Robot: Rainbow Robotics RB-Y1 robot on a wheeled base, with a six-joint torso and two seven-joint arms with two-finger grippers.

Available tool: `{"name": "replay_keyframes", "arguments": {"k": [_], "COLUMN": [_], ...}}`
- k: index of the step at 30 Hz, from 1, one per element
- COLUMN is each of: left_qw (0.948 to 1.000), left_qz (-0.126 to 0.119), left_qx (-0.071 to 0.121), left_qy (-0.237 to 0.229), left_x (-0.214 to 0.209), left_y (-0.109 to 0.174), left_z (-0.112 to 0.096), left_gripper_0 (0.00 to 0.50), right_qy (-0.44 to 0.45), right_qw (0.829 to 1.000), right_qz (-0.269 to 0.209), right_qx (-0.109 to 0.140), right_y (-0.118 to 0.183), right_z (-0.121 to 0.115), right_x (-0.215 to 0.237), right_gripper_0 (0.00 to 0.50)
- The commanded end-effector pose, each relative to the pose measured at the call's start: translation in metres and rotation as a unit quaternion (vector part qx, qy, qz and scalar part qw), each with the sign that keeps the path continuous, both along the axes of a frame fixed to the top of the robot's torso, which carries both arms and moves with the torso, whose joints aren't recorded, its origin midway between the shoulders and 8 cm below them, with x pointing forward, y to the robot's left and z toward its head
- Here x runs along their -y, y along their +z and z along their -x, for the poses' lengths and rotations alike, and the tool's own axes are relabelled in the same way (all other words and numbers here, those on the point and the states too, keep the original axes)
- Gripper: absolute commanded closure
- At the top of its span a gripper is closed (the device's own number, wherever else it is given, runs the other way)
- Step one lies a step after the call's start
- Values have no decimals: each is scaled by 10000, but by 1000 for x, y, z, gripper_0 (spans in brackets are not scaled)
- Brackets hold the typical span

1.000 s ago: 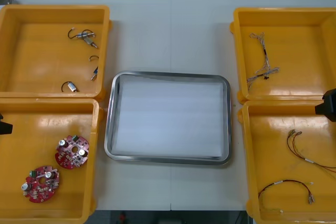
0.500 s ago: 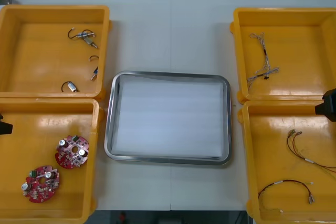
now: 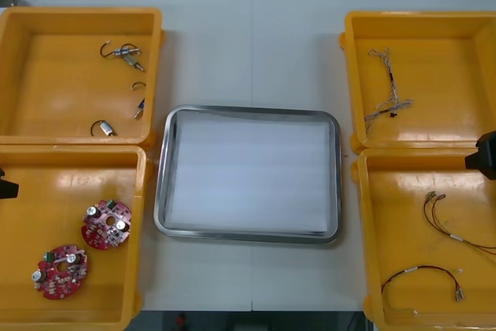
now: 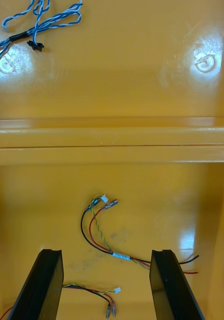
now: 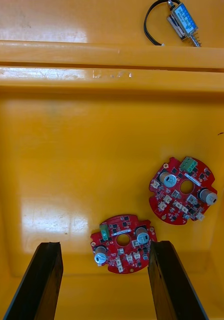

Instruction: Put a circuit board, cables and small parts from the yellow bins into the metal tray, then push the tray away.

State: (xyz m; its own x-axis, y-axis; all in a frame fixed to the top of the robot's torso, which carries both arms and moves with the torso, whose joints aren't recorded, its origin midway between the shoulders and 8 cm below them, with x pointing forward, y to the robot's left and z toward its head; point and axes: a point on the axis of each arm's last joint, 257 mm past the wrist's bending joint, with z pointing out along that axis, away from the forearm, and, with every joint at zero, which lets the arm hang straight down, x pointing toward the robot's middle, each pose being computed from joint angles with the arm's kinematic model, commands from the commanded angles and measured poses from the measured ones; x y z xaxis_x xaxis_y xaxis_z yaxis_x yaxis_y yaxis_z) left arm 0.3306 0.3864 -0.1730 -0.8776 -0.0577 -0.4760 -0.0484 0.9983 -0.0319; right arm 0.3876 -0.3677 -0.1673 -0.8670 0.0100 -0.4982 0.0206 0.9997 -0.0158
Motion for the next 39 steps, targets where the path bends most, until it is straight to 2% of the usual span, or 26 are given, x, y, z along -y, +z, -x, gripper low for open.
{"name": "replay_keyframes", "arguments": {"k": [1, 14, 15, 18, 26, 28, 33, 36, 39], "left_qw": [9995, 9995, 9995, 9995, 9985, 9984, 9988, 9992, 9992], "left_qz": [-46, -46, 58, 48, -20, -20, 32, 57, 56], "left_qx": [91, 91, -82, -118, -498, -528, -480, -403, -376], "left_qy": [293, 293, 301, 285, 222, 183, 81, 3, -83], "left_x": [-8, -8, -4, -3, 2, 4, 13, 19, 24], "left_y": [12, 12, -1, -4, -27, -31, -43, -53, -64], "left_z": [3, 3, 8, 9, 25, 26, 24, 21, 21], "left_gripper_0": [0, 0, 0, 0, 0, 0, 0, 0, 0], "right_qy": [-173, -211, -208, -180, -64, -8, 198, 334, 564], "right_qw": [9996, 9996, 9997, 9997, 9998, 9998, 9994, 9982, 9964], "right_qz": [-101, -64, -68, -31, 3, 60, 299, 468, 620], "right_qx": [182, 155, 146, 161, 193, 198, 26, -188, -139], "right_y": [11, 11, 10, 14, 16, 17, 7, -6, -11], "right_z": [0, 2, 3, 4, 6, 8, 25, 41, 44], "right_x": [1, 6, 6, 8, 6, 5, 9, 12, 14], "right_gripper_0": [0, 0, 0, 0, 0, 0, 0, 0, 0]}}
